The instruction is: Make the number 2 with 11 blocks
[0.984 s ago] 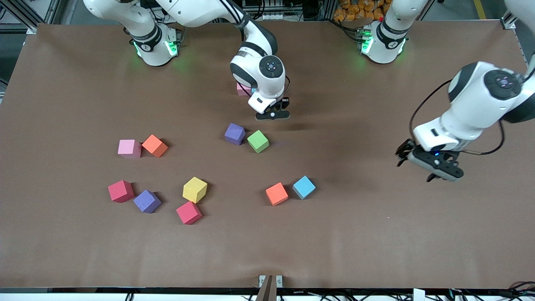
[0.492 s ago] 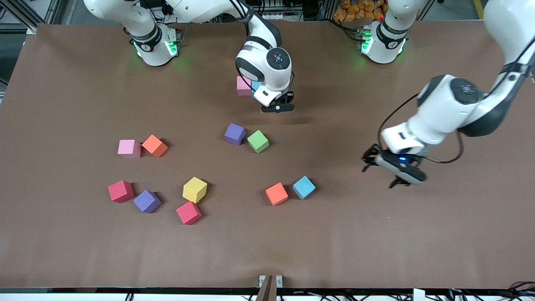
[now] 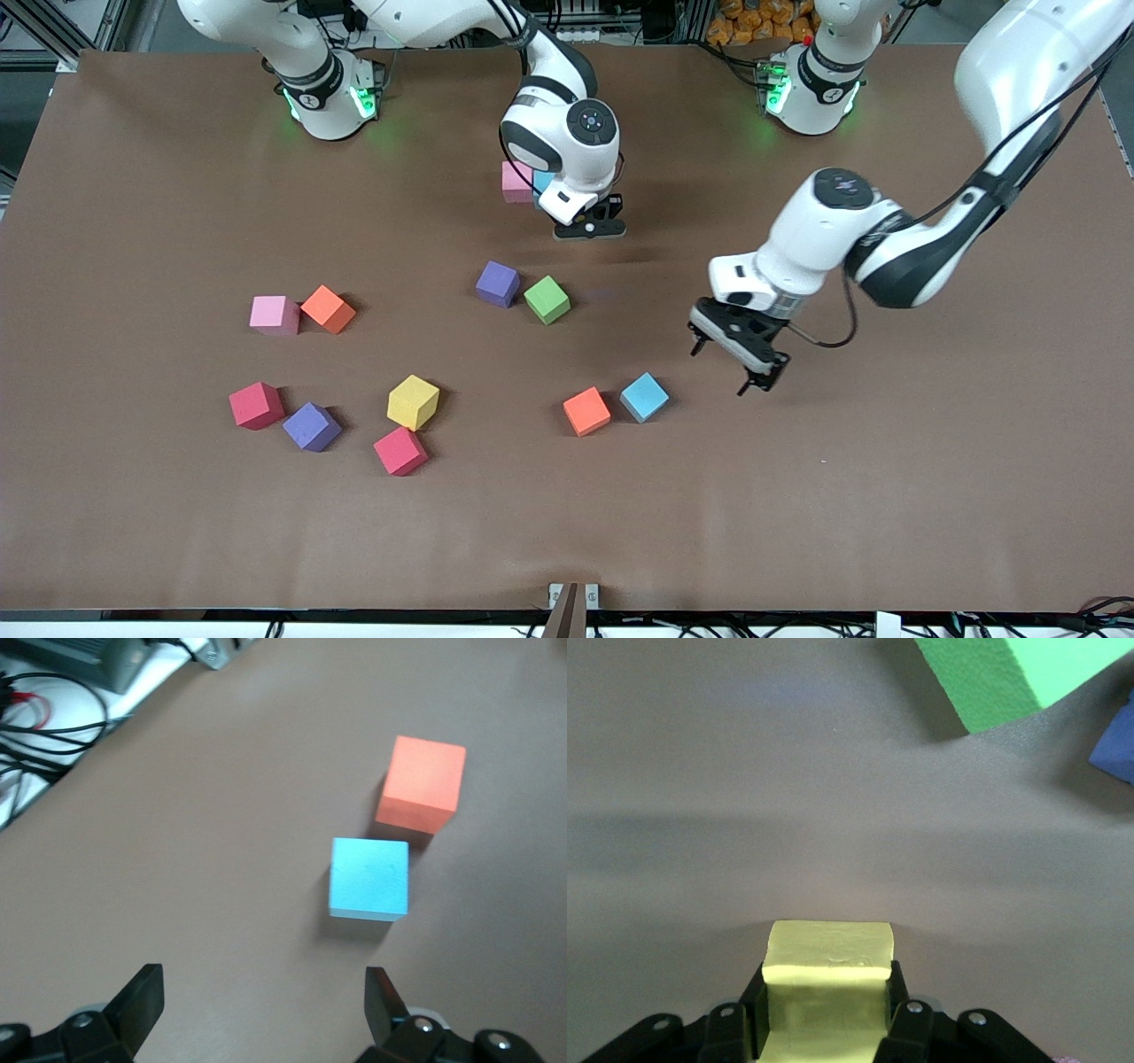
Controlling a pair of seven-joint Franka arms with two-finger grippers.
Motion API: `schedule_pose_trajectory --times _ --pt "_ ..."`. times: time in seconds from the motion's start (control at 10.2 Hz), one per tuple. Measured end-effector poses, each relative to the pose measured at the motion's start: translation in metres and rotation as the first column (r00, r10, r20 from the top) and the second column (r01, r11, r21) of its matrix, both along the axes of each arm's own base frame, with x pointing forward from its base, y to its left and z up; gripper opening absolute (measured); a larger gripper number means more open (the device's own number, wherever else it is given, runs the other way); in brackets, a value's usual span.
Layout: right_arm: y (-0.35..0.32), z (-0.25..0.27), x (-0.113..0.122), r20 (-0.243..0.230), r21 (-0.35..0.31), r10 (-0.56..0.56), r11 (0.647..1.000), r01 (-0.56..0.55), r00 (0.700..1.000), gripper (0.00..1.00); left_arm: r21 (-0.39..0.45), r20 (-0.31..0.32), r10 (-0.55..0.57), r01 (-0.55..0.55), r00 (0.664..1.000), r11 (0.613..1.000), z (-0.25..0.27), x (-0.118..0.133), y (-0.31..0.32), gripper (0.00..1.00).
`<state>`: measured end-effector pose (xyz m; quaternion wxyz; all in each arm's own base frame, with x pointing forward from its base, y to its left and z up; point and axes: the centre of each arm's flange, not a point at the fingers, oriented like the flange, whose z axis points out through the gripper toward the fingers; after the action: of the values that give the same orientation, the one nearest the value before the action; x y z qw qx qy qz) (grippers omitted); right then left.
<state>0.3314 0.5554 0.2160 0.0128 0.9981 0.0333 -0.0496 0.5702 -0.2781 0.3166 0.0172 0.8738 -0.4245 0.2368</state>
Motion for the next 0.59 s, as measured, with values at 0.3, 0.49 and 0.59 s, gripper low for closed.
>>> schedule_pose_trajectory --times 0.3,0.49,0.59 --pt "0.000 0.000 -0.001 0.007 -0.004 -0.001 1.000 0.001 1.000 0.53 -0.104 0.133 -0.074 0.088 0.988 0.991 -0.040 -0.015 -0.004 1.00" --pt "0.001 0.000 -0.001 0.012 -0.005 -0.009 1.000 0.009 1.000 0.53 -0.180 0.103 -0.035 0.053 0.994 0.982 -0.055 -0.022 -0.010 1.00" --pt "0.001 0.000 -0.001 0.012 -0.005 -0.010 1.000 0.010 1.000 0.53 -0.212 0.080 0.002 0.015 0.997 0.977 -0.055 -0.024 -0.018 1.00"
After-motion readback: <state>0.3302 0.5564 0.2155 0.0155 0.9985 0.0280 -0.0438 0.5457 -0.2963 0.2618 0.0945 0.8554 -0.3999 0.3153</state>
